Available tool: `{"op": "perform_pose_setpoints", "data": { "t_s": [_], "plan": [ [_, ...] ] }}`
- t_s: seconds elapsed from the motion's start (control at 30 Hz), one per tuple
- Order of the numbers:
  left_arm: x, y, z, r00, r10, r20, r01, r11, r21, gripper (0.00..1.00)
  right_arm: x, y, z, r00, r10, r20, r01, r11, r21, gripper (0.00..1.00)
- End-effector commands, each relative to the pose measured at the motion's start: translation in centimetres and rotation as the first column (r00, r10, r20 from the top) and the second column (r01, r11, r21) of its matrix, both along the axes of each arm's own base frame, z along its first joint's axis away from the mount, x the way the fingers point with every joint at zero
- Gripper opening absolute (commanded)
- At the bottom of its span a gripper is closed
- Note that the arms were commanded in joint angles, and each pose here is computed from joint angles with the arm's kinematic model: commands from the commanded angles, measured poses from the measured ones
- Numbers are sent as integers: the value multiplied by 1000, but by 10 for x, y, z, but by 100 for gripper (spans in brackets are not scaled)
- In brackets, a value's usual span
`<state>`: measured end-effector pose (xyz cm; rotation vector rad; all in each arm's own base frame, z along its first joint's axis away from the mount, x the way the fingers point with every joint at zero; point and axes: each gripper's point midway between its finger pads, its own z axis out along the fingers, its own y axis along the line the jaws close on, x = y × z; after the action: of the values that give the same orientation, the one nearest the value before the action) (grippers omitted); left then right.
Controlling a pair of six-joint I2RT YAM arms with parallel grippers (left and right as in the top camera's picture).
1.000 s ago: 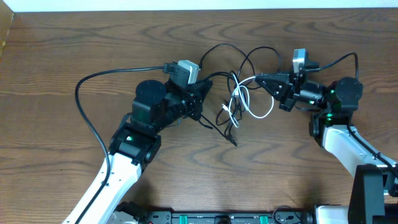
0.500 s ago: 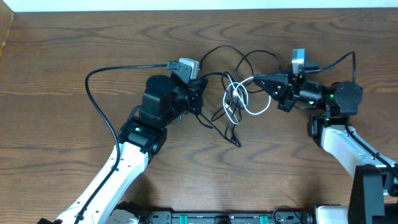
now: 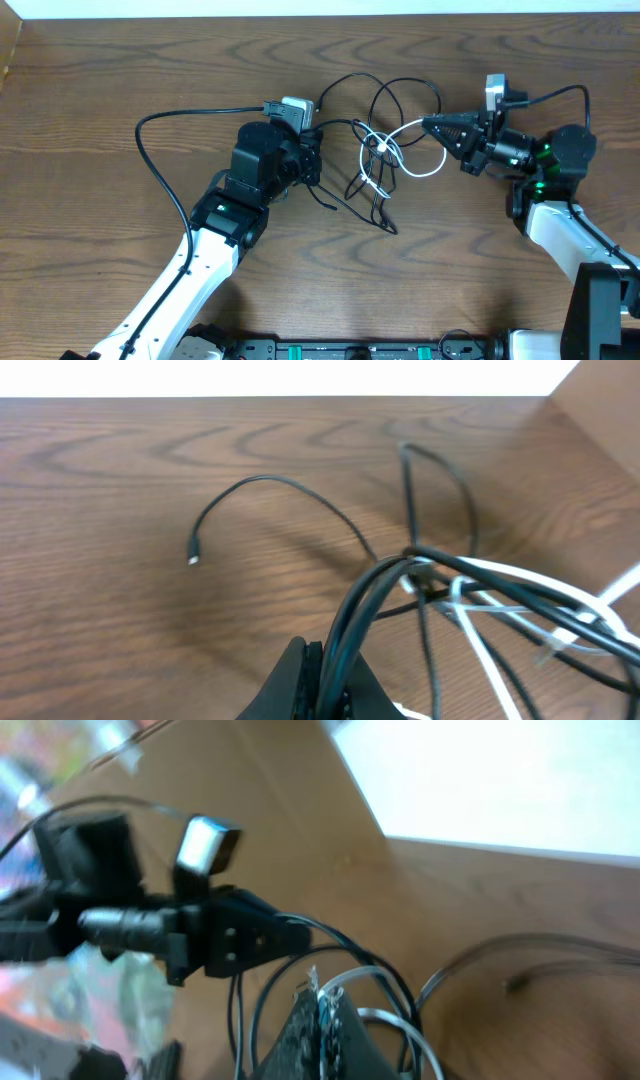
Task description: Untangle cables
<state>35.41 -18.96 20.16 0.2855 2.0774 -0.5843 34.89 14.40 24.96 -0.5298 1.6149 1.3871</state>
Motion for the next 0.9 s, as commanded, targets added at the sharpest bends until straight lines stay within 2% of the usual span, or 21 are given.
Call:
{"op": "perform_pose_setpoints", "data": {
  "t_s": [0.0, 0.1, 0.23, 0.47, 0.67, 0.87],
  "plan": [
    [-12, -23, 15, 984, -172, 54, 174, 984, -35, 7, 18, -12, -7, 990, -109, -91, 112, 994, 17, 1],
    [-36, -50, 30, 904, -403, 144, 412, 910, -38, 8, 33, -20, -25, 955, -198, -220, 206, 978, 14, 1],
    [-54, -62, 35, 828, -527, 193, 541, 841, -24, 7, 38, -21, -34, 925, -231, -301, 247, 969, 15, 1],
    [-61, -68, 37, 807, -556, 197, 572, 820, -29, 8, 33, -3, -19, 960, -191, -207, 201, 979, 29, 1],
    [-63, -69, 31, 790, -578, 204, 587, 809, 18, 8, 25, 8, -4, 983, -141, -117, 147, 988, 44, 1],
    [-47, -48, 1, 886, -455, 84, 448, 889, 91, 8, 8, 12, 17, 998, -57, 11, 56, 997, 54, 1]
  ]
}}
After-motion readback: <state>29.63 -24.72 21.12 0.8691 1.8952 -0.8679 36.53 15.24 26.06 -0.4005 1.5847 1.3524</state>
